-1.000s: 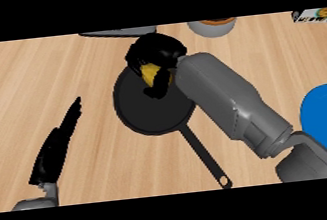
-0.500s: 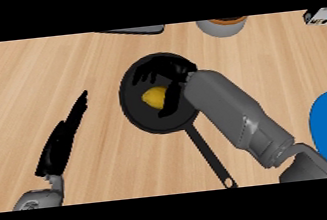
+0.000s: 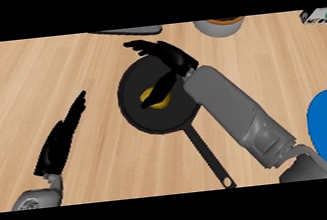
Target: Pick the lemon from the plate and place it in the pan
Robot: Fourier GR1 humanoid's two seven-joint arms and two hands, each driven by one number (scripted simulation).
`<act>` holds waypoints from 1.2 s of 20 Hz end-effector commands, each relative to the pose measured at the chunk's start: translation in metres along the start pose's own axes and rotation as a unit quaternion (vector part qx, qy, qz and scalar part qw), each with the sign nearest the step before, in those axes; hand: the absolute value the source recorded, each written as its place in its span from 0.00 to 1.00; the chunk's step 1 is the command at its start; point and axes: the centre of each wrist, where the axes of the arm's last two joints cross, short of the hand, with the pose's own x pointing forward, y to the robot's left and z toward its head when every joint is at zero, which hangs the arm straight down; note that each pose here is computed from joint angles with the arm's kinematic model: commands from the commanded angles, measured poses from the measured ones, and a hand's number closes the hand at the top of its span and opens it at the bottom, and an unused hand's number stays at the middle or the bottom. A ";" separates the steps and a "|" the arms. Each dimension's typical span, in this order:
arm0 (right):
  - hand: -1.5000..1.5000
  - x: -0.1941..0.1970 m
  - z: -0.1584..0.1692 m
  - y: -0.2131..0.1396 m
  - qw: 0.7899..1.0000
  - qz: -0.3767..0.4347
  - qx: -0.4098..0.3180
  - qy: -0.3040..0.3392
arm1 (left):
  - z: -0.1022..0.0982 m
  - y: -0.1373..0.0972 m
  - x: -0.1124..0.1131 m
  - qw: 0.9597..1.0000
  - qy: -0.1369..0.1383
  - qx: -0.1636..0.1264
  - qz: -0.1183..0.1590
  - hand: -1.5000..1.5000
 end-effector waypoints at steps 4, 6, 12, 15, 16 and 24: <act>0.00 0.013 -0.009 -0.021 0.989 -0.083 -0.120 0.025 | -0.001 0.009 -0.002 1.000 0.004 0.022 0.007 0.50; 0.00 0.005 -0.006 -0.027 0.985 -0.093 -0.143 0.024 | 0.008 0.014 -0.010 1.000 0.005 0.027 -0.006 0.50; 0.00 -0.014 0.024 -0.091 0.982 -0.085 -0.170 -0.017 | 0.009 0.010 -0.003 0.999 0.009 0.034 0.005 0.50; 0.00 -0.018 0.047 -0.130 0.983 -0.071 -0.166 -0.027 | 0.009 0.013 -0.007 0.999 0.001 0.043 0.001 0.50; 0.00 -0.030 0.055 -0.131 0.982 -0.066 -0.174 -0.023 | 0.009 0.012 -0.007 0.999 0.003 0.037 0.010 0.50; 0.00 -0.034 0.105 -0.196 0.982 -0.054 -0.176 -0.032 | 0.010 0.003 -0.006 1.000 0.001 0.025 0.006 0.50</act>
